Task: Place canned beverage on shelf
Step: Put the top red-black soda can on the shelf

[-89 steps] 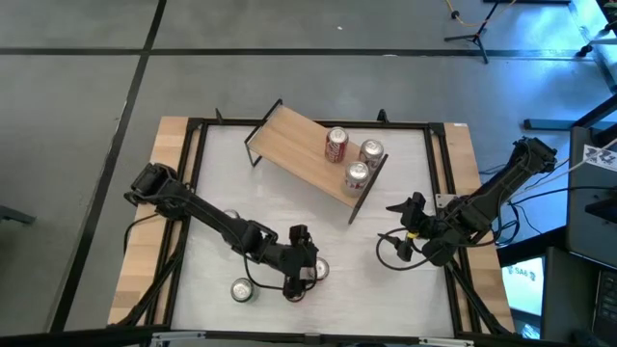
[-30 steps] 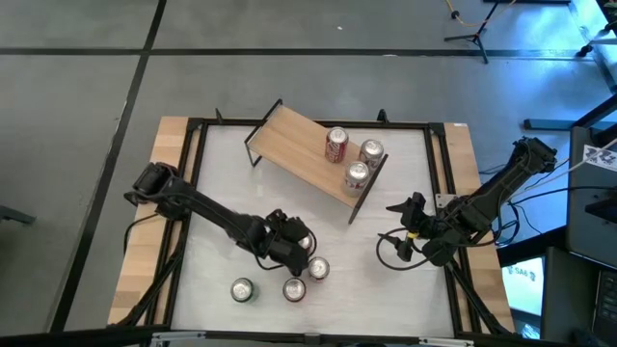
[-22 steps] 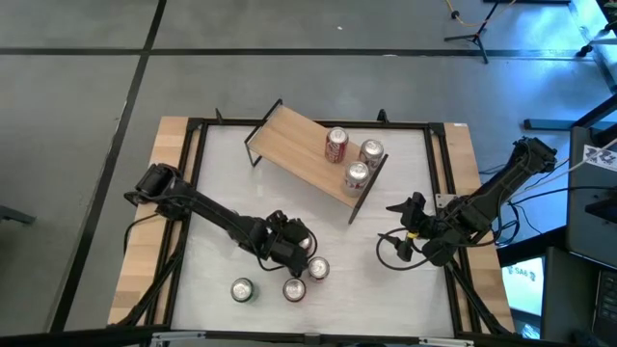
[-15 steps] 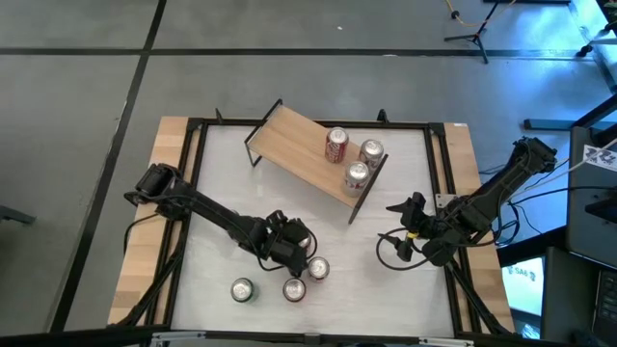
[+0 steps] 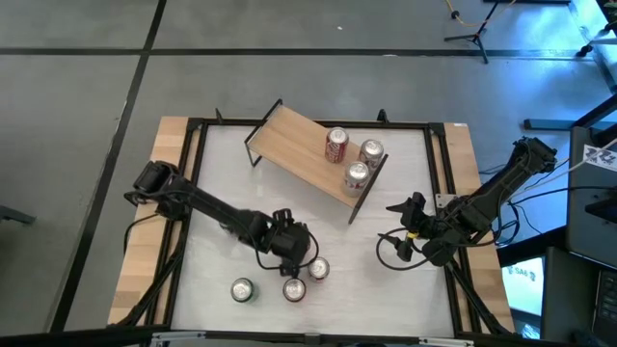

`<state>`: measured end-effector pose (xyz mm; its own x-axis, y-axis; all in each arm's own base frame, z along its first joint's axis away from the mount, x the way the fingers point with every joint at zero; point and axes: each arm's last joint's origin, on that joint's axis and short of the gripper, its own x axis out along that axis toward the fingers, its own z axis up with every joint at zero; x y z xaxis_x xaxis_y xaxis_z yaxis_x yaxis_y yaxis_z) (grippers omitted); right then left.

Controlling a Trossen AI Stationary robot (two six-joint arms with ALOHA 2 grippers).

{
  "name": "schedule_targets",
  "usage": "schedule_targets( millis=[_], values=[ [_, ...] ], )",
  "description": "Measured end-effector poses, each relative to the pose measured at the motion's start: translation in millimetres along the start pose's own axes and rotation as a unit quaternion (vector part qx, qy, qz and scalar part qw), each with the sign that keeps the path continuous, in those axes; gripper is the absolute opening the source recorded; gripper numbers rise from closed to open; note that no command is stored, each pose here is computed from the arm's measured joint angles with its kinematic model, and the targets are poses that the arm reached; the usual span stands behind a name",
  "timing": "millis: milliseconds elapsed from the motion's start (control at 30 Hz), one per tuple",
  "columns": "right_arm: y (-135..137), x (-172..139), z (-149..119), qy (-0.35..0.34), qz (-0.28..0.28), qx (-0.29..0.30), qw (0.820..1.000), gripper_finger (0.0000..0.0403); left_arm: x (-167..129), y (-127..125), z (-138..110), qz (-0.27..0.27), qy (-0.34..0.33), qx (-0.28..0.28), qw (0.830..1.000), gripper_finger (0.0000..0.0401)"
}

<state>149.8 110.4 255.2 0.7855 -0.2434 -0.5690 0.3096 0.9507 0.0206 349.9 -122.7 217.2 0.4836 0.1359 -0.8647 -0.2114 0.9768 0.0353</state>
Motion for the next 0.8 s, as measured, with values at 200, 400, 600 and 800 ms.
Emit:
schedule_targets(
  millis=[200,400,600,800],
  values=[
    [0,0,0,0.000,0.000,0.000,1.000,0.0381,-8,18,10,-0.023,0.001,0.036,0.999,0.0281],
    [0,0,0,0.000,0.000,0.000,1.000,0.0381,-16,43,23,-0.032,-0.018,0.072,0.997,0.0281],
    [0,0,0,0.000,0.000,0.000,1.000,0.0381,-11,65,35,-0.086,-0.028,0.129,0.988,0.0281],
    [0,0,0,0.000,0.000,0.001,1.000,0.0381,-9,83,48,-0.136,-0.068,0.191,0.970,0.0281]
  ],
)
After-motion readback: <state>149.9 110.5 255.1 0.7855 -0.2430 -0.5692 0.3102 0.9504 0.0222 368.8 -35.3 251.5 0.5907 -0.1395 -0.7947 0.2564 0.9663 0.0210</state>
